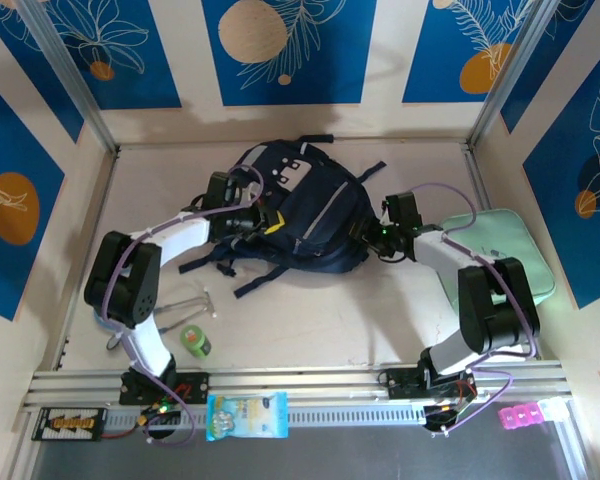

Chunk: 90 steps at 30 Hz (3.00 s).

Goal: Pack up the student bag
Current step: Rotate the student bag at the center of the table, then zip the student bag at the center of the table.

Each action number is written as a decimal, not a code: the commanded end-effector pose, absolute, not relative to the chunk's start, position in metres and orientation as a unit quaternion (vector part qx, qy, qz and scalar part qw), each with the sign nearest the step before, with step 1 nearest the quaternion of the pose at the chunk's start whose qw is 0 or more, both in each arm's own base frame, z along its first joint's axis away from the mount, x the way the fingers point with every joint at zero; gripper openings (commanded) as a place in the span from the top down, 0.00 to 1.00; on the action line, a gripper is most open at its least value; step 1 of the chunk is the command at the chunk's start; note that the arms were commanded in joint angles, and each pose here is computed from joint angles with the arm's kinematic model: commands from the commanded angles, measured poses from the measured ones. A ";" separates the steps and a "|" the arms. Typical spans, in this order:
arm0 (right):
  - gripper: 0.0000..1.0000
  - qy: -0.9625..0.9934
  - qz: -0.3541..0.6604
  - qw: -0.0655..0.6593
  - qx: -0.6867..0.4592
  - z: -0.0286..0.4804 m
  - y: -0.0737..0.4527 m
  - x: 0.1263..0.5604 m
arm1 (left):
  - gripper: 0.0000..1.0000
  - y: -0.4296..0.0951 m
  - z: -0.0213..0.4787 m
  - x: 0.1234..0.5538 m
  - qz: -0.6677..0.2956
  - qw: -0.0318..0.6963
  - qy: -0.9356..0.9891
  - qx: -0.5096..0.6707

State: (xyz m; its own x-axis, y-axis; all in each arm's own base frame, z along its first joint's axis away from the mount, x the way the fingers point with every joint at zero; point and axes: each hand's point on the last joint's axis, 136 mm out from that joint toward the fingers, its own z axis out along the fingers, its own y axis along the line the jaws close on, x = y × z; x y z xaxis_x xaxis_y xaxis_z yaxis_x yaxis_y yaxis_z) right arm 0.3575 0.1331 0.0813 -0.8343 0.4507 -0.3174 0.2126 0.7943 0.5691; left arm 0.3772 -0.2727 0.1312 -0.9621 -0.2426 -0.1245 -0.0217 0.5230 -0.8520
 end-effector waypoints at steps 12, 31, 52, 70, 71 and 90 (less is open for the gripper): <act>0.48 0.940 0.155 0.301 0.046 0.156 0.194 0.284 | 1.00 -0.288 0.180 0.386 -0.516 0.155 0.838 -0.091; 0.73 0.955 0.072 0.270 0.099 0.115 0.286 0.319 | 1.00 -0.289 0.179 0.383 -0.520 0.151 0.837 -0.086; 0.90 0.953 -0.004 0.300 0.043 0.111 0.237 0.305 | 1.00 -0.281 0.175 0.388 -0.499 0.162 0.848 -0.076; 0.80 0.950 0.096 0.285 -0.084 0.120 0.231 0.319 | 1.00 -0.275 0.164 0.390 -0.483 0.152 0.860 -0.063; 0.80 0.950 0.096 0.285 -0.088 0.119 0.231 0.320 | 1.00 -0.276 0.164 0.389 -0.484 0.151 0.860 -0.062; 1.00 0.949 0.144 0.273 -0.073 0.124 0.199 0.333 | 1.00 -0.251 0.158 0.391 -0.459 0.160 0.872 -0.059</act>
